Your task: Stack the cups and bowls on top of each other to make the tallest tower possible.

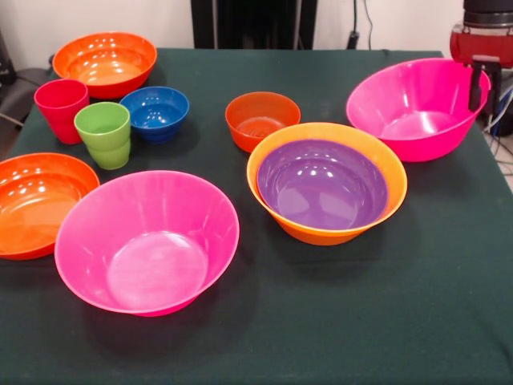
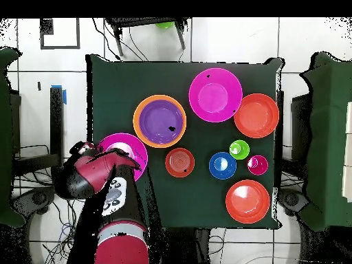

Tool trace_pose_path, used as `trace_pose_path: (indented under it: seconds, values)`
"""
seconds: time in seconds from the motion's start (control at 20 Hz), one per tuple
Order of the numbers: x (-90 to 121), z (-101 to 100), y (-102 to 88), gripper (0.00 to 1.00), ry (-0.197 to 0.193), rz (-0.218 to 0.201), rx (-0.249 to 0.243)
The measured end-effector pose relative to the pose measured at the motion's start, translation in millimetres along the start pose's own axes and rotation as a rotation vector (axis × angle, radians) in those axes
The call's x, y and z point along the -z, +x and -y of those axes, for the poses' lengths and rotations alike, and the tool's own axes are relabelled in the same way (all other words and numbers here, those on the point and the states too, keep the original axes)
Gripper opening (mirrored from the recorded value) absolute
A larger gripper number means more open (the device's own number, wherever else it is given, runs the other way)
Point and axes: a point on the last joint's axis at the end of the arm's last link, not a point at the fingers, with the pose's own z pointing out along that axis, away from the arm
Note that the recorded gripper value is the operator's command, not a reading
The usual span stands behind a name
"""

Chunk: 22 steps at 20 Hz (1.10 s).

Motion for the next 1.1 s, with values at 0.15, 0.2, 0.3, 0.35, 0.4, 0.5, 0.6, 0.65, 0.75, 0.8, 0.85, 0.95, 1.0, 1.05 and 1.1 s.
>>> trace_pose_path:
  seconds: [0.15,0.2,0.3,0.35,0.4,0.5,0.6,0.65,0.75,0.8,0.85,0.95,1.0,1.05,1.1]
  values:
    - [7.1,2.5,5.8,0.00,-0.009,-0.016,0.001]
    - [9.2,2.9,7.6,0.00,-0.010,-0.022,0.000]
    - [14.2,1.6,11.4,0.00,-0.016,-0.035,-0.003]
    - [15.8,1.4,12.6,0.00,-0.018,-0.039,-0.003]
    - [17.6,0.7,13.8,0.00,-0.020,-0.042,-0.003]
    - [28.1,-4.0,18.3,0.00,-0.035,-0.053,0.000]
    - [32.7,-7.2,19.9,0.00,-0.044,-0.057,0.002]
    - [38.1,-11.4,22.0,0.00,-0.056,-0.062,0.004]
    - [44.8,-17.0,24.8,0.00,-0.071,-0.068,0.006]
    - [48.3,-20.0,26.2,0.00,-0.078,-0.072,0.007]
    - [55.9,-27.0,29.5,0.00,-0.095,-0.079,0.007]
    - [60.1,-31.8,31.8,0.00,-0.106,-0.085,0.006]
    - [64.2,-37.6,33.3,0.00,-0.119,-0.092,0.006]
    - [68.3,-43.4,34.9,0.00,-0.133,-0.098,0.005]
    - [69.9,-46.3,35.4,0.00,-0.140,-0.102,0.005]
